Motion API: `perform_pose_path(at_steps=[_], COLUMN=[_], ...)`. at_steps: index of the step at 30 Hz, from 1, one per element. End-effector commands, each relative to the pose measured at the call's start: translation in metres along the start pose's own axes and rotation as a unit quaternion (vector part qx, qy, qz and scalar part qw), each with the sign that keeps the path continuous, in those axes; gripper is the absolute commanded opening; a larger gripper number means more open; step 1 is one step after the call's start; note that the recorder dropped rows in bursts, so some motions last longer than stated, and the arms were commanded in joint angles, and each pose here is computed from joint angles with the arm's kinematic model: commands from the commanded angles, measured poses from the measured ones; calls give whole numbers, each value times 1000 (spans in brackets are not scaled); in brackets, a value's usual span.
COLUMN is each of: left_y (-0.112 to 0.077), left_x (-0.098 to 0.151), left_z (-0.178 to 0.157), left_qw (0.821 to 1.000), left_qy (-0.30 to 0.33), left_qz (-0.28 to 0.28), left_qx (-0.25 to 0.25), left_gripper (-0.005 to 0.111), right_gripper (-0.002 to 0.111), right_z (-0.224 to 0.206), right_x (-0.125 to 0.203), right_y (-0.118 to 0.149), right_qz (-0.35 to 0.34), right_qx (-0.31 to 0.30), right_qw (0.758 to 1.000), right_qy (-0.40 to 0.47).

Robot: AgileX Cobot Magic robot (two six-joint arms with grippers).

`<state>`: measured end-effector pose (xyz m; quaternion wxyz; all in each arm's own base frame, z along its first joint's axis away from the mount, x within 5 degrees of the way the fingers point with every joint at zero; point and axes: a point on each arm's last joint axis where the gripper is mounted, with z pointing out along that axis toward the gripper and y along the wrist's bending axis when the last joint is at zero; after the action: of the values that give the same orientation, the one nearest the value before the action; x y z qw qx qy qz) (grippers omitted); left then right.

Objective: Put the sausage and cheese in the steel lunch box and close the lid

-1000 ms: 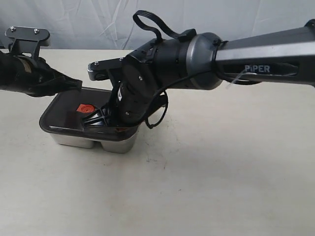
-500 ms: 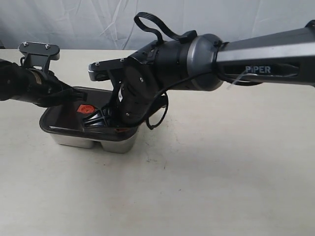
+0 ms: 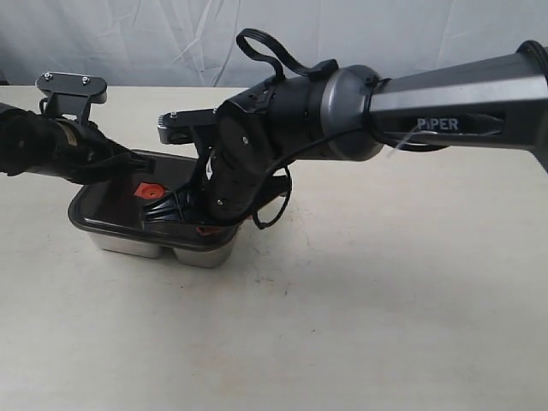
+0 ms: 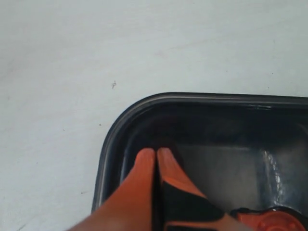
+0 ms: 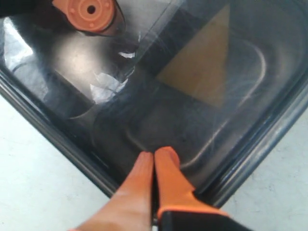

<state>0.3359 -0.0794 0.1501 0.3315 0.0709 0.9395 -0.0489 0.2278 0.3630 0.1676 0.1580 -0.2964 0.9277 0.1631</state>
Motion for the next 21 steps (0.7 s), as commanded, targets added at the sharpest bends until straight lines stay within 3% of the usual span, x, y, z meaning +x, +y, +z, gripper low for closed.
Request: perform_pose_path(at_steps=[1, 6, 10, 16, 21], left_y=[3, 2, 1, 0, 1], left_x=[17, 13, -3, -34, -25], left_z=[10, 4, -20, -101, -185], left_qw=[999, 999, 1000, 995, 978], left_qy=[53, 45, 7, -98, -207], left_qz=[-8, -24, -29, -11, -11], left_qx=[-8, -6, -2, 2, 10], left_gripper=[0, 0, 0, 0, 0], right_gripper=[-1, -1, -1, -1, -1], right_z=[20, 14, -11, -79, -142], right_x=[11, 8, -1, -15, -14], right_y=[-5, -6, -5, -3, -6], right_qz=[2, -11, -37, -60, -83], right_qx=[10, 15, 22, 38, 59], right_qw=[999, 1000, 999, 994, 987], right_qy=[33, 23, -13, -80, -127])
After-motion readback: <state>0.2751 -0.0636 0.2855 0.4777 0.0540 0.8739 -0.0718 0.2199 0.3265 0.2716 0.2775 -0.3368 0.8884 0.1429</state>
